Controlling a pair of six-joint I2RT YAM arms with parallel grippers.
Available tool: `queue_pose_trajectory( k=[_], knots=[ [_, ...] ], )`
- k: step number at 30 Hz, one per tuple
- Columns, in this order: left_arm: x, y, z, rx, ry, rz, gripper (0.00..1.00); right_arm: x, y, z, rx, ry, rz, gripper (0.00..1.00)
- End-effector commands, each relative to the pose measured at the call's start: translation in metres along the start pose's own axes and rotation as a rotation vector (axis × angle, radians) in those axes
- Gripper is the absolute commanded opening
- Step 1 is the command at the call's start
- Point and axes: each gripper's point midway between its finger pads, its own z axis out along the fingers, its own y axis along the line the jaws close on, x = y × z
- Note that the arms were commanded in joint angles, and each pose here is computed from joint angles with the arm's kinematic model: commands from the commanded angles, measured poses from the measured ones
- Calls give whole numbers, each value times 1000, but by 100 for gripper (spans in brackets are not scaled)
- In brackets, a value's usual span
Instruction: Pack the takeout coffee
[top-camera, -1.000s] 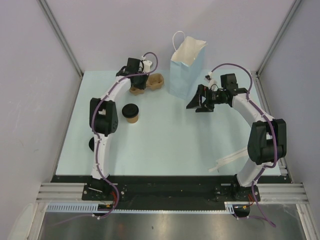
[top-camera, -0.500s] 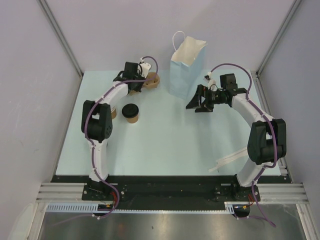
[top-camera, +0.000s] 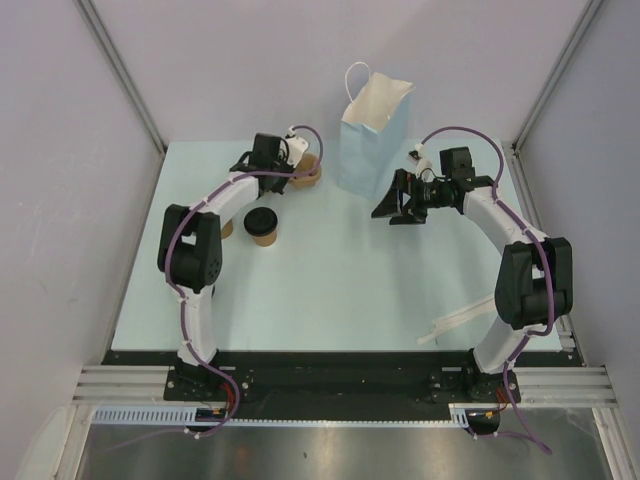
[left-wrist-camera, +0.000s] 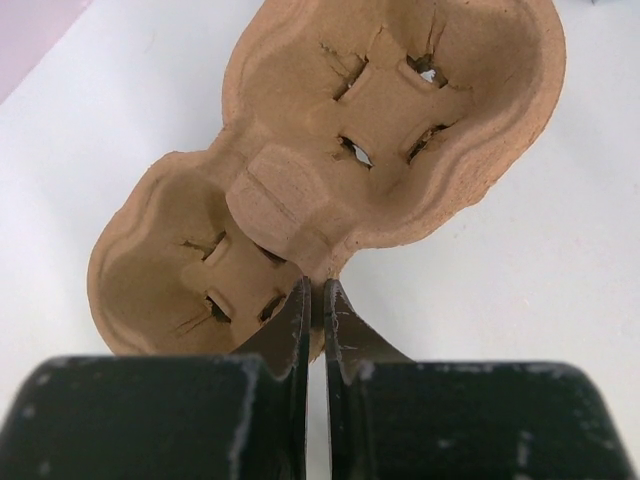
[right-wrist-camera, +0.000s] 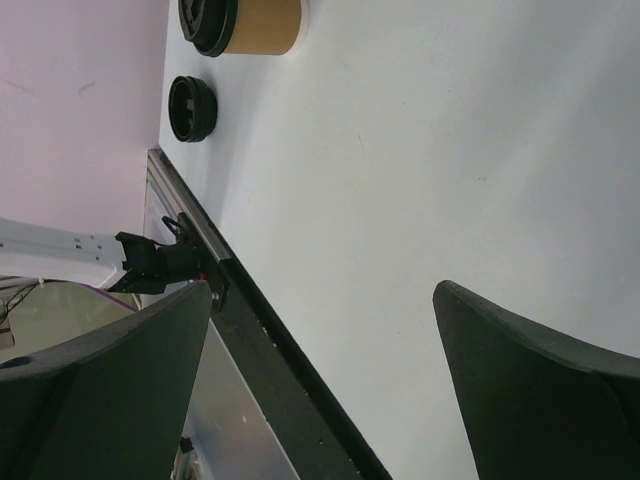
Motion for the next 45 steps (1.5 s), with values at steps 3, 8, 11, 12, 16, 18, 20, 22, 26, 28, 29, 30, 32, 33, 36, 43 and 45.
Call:
queue_pose_trajectory(
  k=[3,8,11,12,16,18,20,22,26,28,29,30,32,33,36,43,45],
  knots=[
    [-3,-10,-10,34,7,23,0,-5,9,-2,-26,-12,-33,100],
    [-7,-10,-12,50,12,4,0,-4,10,-2,-27,-9,-34,100],
    [-8,-10,-10,66,25,-12,7,-6,11,-3,-28,-15,-37,100],
    [-8,-10,-9,72,31,-14,9,-5,10,-2,-27,-13,-35,100],
    [-11,-13,-6,104,38,-26,26,-4,10,-4,-24,-12,-37,100],
    [-10,-12,-5,104,43,-35,28,-4,10,-4,-24,-13,-38,100],
    [-12,-11,-5,107,39,-42,28,-5,8,-4,-21,-13,-34,100],
    [-11,-11,-3,110,43,-43,28,-5,8,-3,-23,-12,-32,99],
    [-9,-14,-2,126,53,-42,29,-4,8,-2,-26,-10,-31,100],
    [-6,-16,-2,136,61,-41,31,-5,7,-3,-23,-11,-30,100],
    [-3,-18,-2,142,67,-36,32,-4,8,-3,-25,-10,-29,100],
    [-2,-18,-2,145,69,-36,33,-5,7,-2,-23,-11,-30,100],
    [3,-19,0,151,82,-33,33,-5,8,-3,-23,-12,-30,100],
    [4,-18,0,150,86,-39,33,-5,8,-3,-24,-13,-30,100],
    [9,-18,3,156,102,-44,33,-5,7,-3,-21,-12,-28,100],
    [14,-17,6,165,121,-55,34,-5,6,-3,-22,-11,-25,100],
    [15,-16,7,167,124,-58,33,-5,7,-3,-24,-11,-26,100]
  ],
)
